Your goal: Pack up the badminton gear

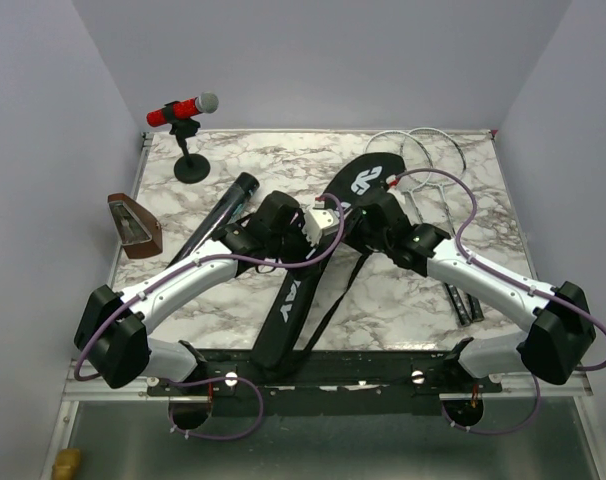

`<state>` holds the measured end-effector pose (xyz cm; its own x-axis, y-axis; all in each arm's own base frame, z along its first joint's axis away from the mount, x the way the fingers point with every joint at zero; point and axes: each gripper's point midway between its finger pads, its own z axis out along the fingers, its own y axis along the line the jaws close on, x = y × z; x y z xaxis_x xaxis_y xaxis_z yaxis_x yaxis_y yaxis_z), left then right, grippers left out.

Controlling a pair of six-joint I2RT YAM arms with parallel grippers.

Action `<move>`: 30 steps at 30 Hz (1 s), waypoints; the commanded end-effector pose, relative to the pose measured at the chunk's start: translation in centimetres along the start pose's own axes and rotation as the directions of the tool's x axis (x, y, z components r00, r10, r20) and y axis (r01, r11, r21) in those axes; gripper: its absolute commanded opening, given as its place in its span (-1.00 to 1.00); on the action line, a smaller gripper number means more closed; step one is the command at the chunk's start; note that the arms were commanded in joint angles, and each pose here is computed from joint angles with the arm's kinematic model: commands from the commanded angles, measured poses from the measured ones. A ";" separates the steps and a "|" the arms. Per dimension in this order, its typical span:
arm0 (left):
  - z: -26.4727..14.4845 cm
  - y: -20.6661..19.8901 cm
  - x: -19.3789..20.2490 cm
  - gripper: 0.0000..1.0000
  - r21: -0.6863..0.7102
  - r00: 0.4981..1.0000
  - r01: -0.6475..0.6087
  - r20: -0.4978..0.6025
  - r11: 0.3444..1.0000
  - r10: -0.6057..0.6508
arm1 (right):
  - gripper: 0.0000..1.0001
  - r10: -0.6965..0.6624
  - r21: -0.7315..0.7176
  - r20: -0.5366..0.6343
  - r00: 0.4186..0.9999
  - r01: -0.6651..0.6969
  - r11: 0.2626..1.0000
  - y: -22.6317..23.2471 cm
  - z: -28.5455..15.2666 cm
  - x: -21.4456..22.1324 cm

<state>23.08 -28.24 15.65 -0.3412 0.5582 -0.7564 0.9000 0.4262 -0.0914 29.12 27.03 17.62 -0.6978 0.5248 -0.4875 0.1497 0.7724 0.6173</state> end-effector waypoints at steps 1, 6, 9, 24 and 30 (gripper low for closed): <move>-0.6 -1.1 -1.0 0.40 0.044 0.999 0.005 0.039 0.999 -0.007 | -0.99 -0.008 -0.020 0.044 0.999 0.009 1.000 1.4 -0.9 -1.2; -0.6 -1.3 0.0 0.40 0.060 1.000 -0.016 0.012 0.998 0.015 | -0.99 -0.015 -0.015 0.045 0.999 0.016 1.000 1.4 -0.8 -1.2; -0.9 -2.0 0.1 0.40 0.091 1.000 -0.016 0.018 0.996 0.015 | -0.99 -0.019 -0.009 0.043 0.999 0.020 1.000 1.3 -0.7 -1.0; -0.2 -1.1 2.2 0.43 0.042 0.998 -0.043 -0.042 0.998 0.044 | -0.99 -0.025 -0.006 0.045 0.999 0.025 1.000 1.5 -0.5 -0.9; -0.8 -1.1 2.2 0.44 0.040 0.997 -0.073 -0.022 0.997 0.074 | -0.99 -0.025 -0.001 0.046 0.999 0.025 1.000 1.4 -0.5 -0.9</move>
<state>21.17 -27.46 14.49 -0.3137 0.5923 -0.7421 0.9248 0.3678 -0.0974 28.98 27.49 17.95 -0.7012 0.5084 -0.4999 0.1386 0.7850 0.6038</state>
